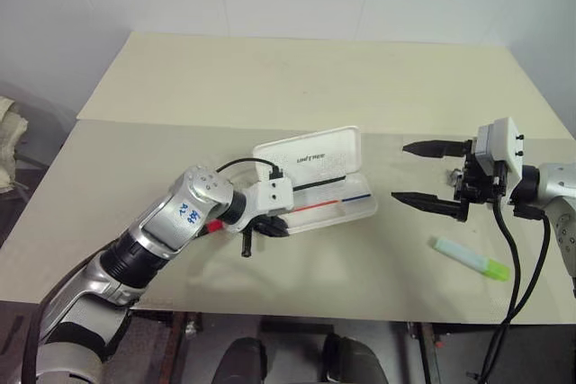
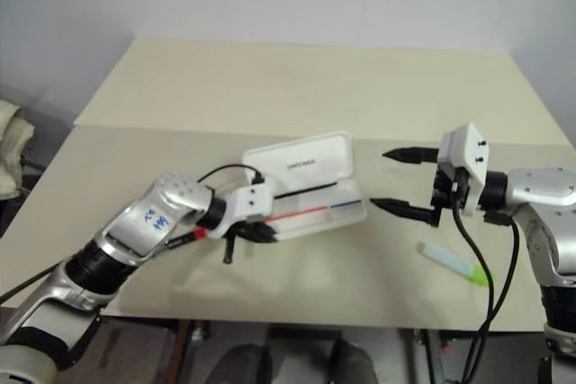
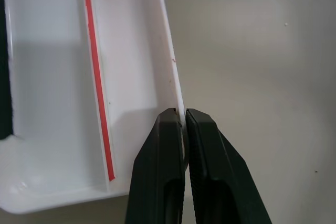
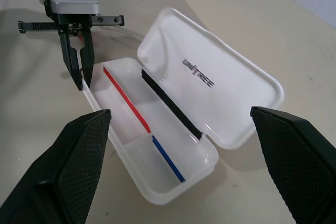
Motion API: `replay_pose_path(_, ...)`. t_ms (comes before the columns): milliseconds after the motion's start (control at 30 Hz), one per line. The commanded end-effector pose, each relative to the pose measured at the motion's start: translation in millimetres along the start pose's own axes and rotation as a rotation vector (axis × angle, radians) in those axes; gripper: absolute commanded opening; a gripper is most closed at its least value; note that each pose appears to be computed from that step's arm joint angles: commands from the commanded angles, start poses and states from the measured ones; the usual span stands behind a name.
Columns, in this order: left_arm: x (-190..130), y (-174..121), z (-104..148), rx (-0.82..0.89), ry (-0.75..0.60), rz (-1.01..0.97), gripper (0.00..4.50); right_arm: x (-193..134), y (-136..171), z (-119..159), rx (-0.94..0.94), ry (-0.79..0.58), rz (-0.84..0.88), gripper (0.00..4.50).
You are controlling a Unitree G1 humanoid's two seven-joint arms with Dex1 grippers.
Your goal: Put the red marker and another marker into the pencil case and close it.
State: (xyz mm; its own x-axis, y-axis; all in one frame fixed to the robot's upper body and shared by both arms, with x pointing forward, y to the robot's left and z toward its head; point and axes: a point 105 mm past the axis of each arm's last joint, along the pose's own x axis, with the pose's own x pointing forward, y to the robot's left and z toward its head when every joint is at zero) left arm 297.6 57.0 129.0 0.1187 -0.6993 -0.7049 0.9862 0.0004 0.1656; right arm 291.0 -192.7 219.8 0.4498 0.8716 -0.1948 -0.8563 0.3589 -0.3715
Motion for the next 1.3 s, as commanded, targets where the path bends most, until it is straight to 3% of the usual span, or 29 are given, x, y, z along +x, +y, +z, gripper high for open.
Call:
replay_pose_path(33,7.2,-7.4,16.0,0.082,-0.026,-0.073,0.01,-6.7,-1.3,9.8,-0.034,-0.006,-0.009,4.50)
replay_pose_path(467,11.8,-18.5,10.1,0.162,0.039,-0.165,0.01,-6.1,1.8,11.0,-0.033,-0.007,-0.030,4.50)
replay_pose_path(733,17.5,-14.5,12.8,0.071,0.022,-0.114,0.01,-7.9,3.0,11.2,-0.033,-0.013,-0.039,4.50)
replay_pose_path(767,17.5,-14.2,13.5,0.070,0.020,-0.111,0.64,-7.6,3.0,11.3,-0.033,-0.014,-0.039,4.50)
replay_pose_path(1067,16.7,-15.8,28.1,0.064,-0.062,-0.119,3.59,-4.0,2.5,9.5,-0.030,-0.025,-0.030,4.50)
replay_pose_path(1300,12.1,-19.0,32.3,0.051,-0.116,-0.127,3.59,1.8,1.5,7.8,-0.028,-0.034,-0.020,4.50)
